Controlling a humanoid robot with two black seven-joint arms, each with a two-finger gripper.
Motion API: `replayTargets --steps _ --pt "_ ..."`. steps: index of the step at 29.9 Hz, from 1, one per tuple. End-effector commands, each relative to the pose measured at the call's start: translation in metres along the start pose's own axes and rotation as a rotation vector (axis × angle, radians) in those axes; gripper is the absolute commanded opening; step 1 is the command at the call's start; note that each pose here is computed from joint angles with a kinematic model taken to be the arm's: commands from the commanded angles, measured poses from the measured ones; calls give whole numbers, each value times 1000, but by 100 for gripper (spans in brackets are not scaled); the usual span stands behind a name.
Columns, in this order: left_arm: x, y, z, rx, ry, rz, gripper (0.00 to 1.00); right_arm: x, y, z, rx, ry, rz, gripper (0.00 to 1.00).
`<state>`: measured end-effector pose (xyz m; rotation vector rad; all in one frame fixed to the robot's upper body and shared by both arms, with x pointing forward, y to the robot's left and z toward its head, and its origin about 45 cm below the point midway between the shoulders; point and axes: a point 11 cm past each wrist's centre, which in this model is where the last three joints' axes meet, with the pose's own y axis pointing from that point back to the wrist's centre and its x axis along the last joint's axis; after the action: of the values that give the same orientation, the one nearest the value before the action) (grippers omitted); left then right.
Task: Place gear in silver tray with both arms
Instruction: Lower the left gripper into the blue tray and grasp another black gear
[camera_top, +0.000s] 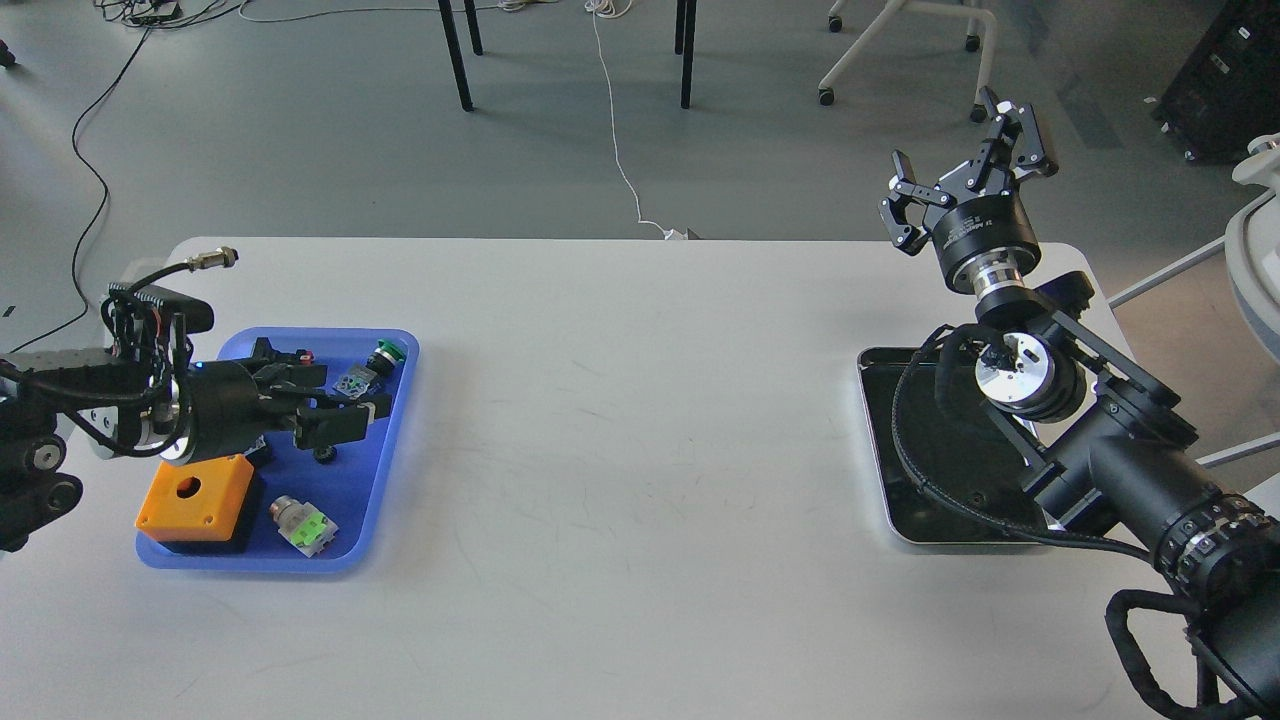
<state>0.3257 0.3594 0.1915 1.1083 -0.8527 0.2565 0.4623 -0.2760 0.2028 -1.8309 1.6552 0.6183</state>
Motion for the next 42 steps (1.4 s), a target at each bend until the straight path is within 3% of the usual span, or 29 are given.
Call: replayTargets --steps 1,4,10,15,37,42 --pt "-21 -2 -9 23 -111 7 90 5 19 5 12 -88 6 98" --pt "-39 0 -23 58 -93 -20 85 5 23 -1 15 -86 -11 98" --pt "-56 -4 -38 102 -71 -61 65 4 23 -10 22 -77 -25 98" --pt "-61 -13 -40 110 -62 -68 54 8 26 -8 19 -78 -16 98" --pt "-71 -26 -36 101 -80 -97 47 10 25 -14 34 -79 -8 98" --pt "-72 -27 -36 99 -81 -100 37 12 25 -16 36 -74 -6 98"
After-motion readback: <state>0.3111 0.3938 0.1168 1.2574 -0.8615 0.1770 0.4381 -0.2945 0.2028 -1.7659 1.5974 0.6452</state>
